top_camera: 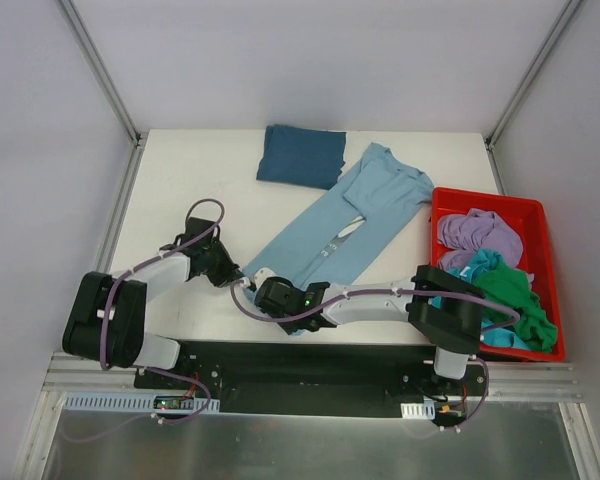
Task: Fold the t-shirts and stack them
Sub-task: Grab the bottom of the folded rectangular tshirt with both arms, then fold the folded rectangular tshirt in 1/3 of the way
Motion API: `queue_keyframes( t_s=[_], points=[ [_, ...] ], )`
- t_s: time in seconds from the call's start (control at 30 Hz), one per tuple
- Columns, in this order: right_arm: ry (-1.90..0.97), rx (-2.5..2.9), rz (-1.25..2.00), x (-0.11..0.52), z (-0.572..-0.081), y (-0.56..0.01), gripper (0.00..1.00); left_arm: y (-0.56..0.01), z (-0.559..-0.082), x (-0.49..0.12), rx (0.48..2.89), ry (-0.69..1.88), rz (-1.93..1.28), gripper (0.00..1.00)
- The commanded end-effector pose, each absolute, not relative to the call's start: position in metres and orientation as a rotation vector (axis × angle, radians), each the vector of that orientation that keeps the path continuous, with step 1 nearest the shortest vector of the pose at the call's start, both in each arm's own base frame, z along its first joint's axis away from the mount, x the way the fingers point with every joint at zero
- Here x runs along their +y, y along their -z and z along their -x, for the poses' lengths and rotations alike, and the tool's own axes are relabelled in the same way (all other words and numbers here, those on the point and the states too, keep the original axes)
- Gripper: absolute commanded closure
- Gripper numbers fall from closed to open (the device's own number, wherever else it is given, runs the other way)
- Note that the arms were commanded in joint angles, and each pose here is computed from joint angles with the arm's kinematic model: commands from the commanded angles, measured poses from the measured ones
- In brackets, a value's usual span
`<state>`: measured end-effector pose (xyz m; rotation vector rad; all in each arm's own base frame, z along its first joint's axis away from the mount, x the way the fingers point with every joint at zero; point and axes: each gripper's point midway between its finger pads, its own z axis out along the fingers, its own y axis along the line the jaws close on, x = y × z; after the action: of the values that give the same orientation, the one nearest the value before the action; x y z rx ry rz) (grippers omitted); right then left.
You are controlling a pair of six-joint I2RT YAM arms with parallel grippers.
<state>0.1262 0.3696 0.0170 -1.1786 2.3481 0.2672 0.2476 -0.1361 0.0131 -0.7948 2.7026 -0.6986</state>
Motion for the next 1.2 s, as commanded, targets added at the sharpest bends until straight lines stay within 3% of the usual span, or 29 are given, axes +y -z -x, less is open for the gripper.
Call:
queue_keyframes(
  t_s=[0.0,0.1,0.37,0.57,1.17],
  points=[
    [-0.301,2.383,1.238,0.364,-0.107,-0.015,0.93,-0.008,-0.219,-0.104,2.696,0.462,0.882,1.00],
    [-0.561,2.339,1.307,0.390,-0.082,-0.039,1.00,-0.024,-0.217,-0.087,2.598,0.381,0.910,1.00],
    [-1.062,2.225,1.379,0.427,-0.035,-0.104,0.99,-0.077,-0.200,-0.060,2.413,0.317,0.920,1.00],
    [-1.035,2.232,1.315,0.416,-0.047,-0.116,1.00,-0.123,-0.205,-0.094,2.377,0.592,0.776,1.00],
    [-0.732,2.341,0.794,0.301,-0.177,-0.126,1.00,-0.178,-0.310,-0.184,2.386,0.595,0.531,1.00]
  ],
)
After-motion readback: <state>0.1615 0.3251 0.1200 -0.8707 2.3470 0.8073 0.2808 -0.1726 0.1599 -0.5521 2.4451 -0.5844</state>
